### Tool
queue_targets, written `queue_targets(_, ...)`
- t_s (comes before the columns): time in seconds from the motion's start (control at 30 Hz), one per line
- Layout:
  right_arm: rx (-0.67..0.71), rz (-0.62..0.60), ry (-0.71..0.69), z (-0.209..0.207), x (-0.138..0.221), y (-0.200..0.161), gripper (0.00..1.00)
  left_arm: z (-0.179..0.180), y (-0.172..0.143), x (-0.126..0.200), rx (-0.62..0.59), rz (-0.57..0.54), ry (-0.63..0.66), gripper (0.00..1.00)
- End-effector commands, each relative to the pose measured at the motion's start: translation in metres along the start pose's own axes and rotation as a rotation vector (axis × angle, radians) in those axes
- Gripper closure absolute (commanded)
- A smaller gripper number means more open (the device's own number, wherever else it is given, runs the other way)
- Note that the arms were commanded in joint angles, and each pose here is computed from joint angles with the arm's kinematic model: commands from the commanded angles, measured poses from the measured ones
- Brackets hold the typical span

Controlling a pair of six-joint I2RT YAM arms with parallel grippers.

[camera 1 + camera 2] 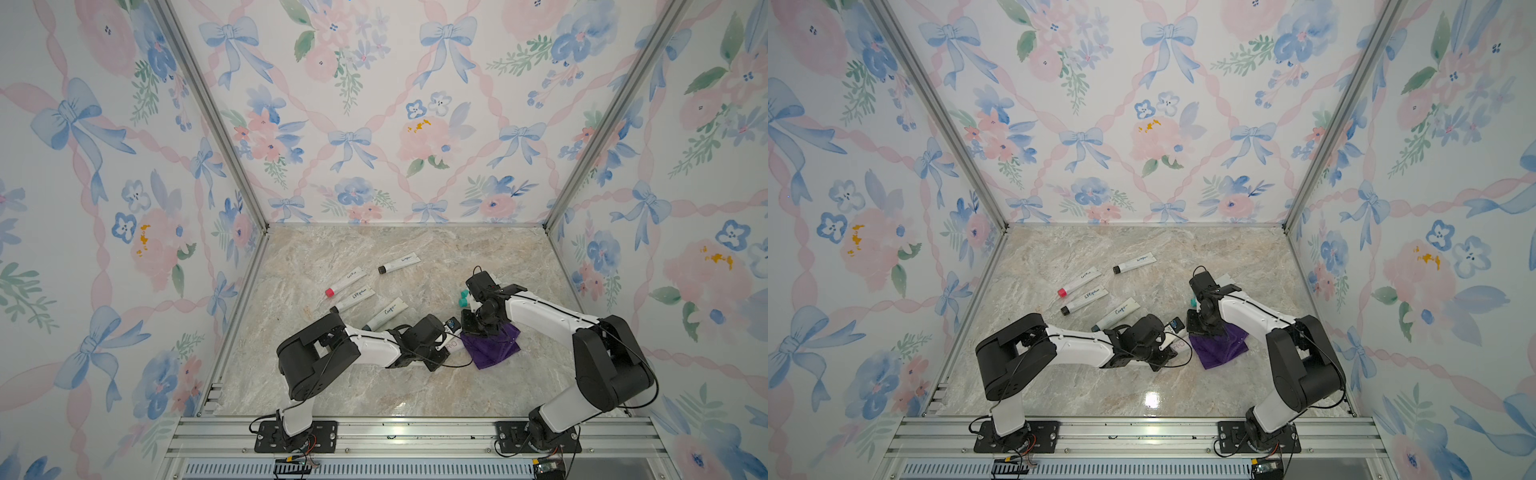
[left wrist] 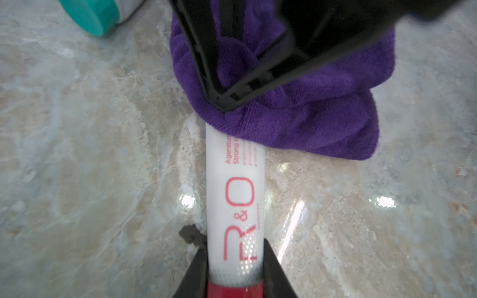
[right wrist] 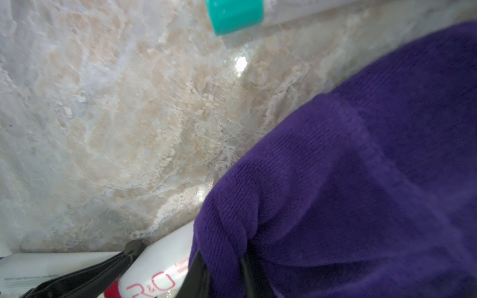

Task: Wipe the surface of the toothpaste tube
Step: Wipe the dirt from the toothpaste tube.

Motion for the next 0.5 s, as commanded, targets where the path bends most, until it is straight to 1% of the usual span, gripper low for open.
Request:
queue_targets(0.0, -0.012, 0.092, -0.091, -0.019, -0.020, -0.009, 0.80, 0.006, -0.013, -0.007, -0.012, 0.052, 0.043, 0.79)
queue_targets(0.1, -0.034, 0.092, -0.145, -0.034, -0.020, -0.007, 0.80, 0.006, -0.013, -0.007, -0.013, 0.053, 0.044, 0.79)
queue_targets(0.27, -0.070, 0.080, -0.171, -0.050, -0.016, -0.006, 0.81, 0.006, -0.013, -0.007, -0.013, 0.053, 0.042, 0.79)
queue_targets(0.33, -0.068, 0.078, -0.164, -0.049, -0.016, -0.005, 0.81, 0.006, -0.013, -0.007, -0.013, 0.053, 0.042, 0.79)
queue_targets(0.47, -0.036, 0.071, -0.128, -0.032, -0.015, -0.005, 0.81, 0.006, -0.013, -0.008, -0.012, 0.054, 0.043, 0.79)
Point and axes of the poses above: each gripper's point midway between its finger pads, its own x axis back along the fingers, its own z axis along the line the jaws close on, y = z × x, the point moved 6 cm from there along x, back along the fingers, and after that the axes turned 14 degrees about x, right-handed, at the moved point
